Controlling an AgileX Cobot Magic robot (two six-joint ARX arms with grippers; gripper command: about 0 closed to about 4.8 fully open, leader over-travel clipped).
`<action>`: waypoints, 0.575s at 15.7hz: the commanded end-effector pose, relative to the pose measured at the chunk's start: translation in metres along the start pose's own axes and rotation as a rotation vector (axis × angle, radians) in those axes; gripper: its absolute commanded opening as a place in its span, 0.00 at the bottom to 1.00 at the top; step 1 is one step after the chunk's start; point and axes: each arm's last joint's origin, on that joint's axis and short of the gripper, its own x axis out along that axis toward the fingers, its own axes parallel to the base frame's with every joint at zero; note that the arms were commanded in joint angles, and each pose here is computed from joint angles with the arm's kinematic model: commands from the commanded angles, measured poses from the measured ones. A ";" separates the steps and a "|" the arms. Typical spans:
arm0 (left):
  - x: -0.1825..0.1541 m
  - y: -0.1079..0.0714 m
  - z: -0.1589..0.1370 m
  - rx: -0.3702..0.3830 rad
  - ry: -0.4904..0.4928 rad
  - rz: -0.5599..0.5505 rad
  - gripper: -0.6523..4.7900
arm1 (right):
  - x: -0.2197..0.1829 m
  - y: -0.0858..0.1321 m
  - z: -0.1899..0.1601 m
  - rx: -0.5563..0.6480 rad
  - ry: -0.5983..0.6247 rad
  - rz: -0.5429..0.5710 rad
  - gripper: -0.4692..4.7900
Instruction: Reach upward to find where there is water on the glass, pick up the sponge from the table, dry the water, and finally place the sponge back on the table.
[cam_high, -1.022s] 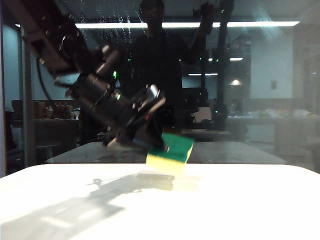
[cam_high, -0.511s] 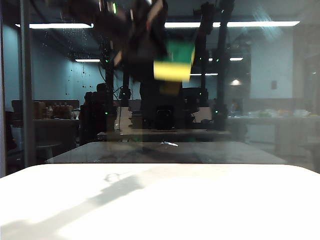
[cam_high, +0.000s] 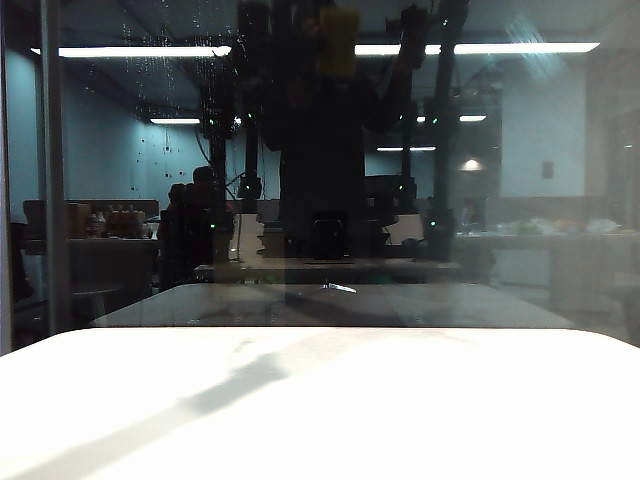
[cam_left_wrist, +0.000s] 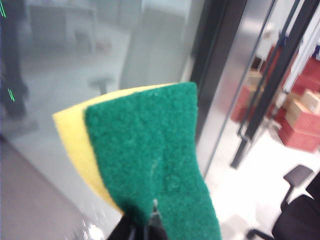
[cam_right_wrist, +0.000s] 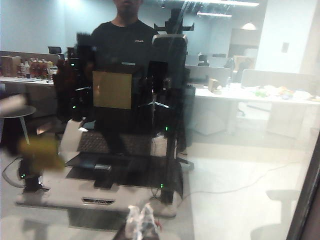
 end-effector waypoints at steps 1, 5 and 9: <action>-0.013 -0.009 0.031 0.092 -0.085 0.040 0.11 | -0.004 -0.001 0.005 -0.001 -0.026 -0.010 0.08; -0.037 -0.016 0.072 0.227 -0.221 0.157 0.11 | -0.004 -0.001 0.005 -0.001 -0.027 -0.010 0.08; -0.065 -0.004 0.100 0.289 -0.330 0.236 0.11 | -0.004 -0.001 0.006 -0.001 -0.035 -0.011 0.08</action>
